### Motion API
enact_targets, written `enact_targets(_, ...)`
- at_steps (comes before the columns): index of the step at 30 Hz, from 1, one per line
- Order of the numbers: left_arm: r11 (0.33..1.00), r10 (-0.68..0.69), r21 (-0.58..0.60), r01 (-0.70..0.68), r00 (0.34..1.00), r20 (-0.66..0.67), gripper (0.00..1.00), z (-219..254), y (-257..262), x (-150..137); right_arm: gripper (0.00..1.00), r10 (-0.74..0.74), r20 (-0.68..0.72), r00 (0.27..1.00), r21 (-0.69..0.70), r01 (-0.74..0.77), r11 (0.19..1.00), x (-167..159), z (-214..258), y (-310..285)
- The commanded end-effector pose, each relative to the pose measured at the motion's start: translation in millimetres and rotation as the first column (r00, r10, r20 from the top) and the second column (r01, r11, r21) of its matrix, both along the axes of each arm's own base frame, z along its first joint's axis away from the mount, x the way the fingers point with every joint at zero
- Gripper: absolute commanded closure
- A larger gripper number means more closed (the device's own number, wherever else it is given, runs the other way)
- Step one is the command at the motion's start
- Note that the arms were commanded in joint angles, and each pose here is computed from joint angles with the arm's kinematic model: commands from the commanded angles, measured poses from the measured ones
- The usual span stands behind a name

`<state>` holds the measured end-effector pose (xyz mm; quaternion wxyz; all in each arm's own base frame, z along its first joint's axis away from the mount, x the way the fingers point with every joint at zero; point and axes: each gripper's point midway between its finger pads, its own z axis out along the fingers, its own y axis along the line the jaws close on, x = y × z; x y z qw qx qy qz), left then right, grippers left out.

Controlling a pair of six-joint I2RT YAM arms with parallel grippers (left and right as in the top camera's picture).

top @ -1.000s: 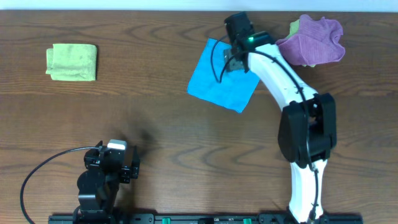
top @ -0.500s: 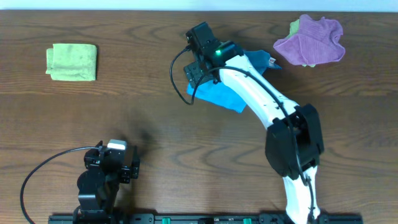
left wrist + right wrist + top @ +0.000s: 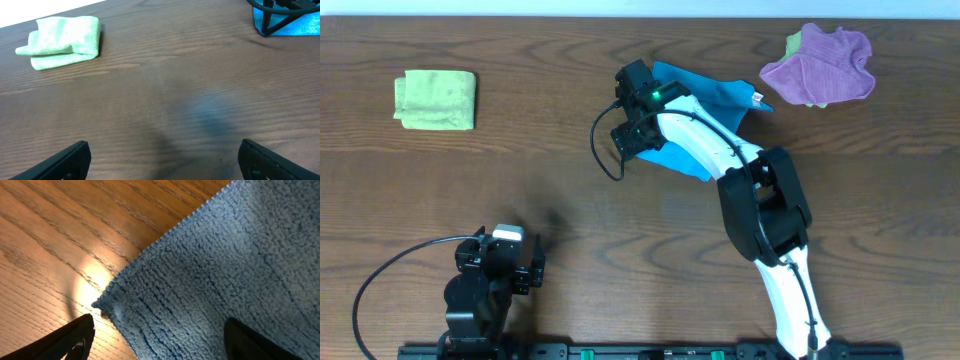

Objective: Fold the cloth
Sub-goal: 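Drag the blue cloth left and lay it flat on the table, then regrasp the blue cloth edge with the right gripper and lift it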

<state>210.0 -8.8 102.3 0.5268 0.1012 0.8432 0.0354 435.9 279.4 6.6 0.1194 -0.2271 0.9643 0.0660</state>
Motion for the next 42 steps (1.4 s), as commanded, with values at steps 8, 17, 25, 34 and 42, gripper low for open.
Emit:
enact_targets(8, 1.000, 0.005, 0.021, -0.005, 1.000, -0.011, 0.05, -5.8, 2.5, -0.5, 0.26, 0.000, 0.010, 1.000, 0.033, -0.001, 0.999, 5.9, 1.3, 5.4)
enact_targets(17, 1.000, 0.005, 0.021, -0.005, 1.000, -0.011, 0.05, -5.8, 2.5, -0.5, 0.43, -0.007, -0.037, 0.999, 0.024, 0.008, 1.000, -0.8, -15.7, 4.2)
enact_targets(25, 1.000, 0.005, 0.021, -0.005, 1.000, -0.011, 0.05, -5.8, 2.5, -0.5, 0.99, 0.010, -0.077, 0.997, 0.031, -0.007, 0.999, -11.2, -11.8, 8.6)
enact_targets(34, 1.000, 0.005, 0.021, -0.005, 1.000, -0.011, 0.05, -5.8, 2.5, -0.5, 0.99, 0.125, -0.099, 0.987, 0.090, -0.116, 0.989, -38.3, 30.8, 58.2)
enact_targets(42, 1.000, 0.005, 0.021, -0.005, 1.000, -0.011, 0.05, -5.8, 2.5, -0.5, 0.99, 0.229, -0.009, 0.973, 0.151, -0.225, 0.963, -54.6, 74.3, 112.4)
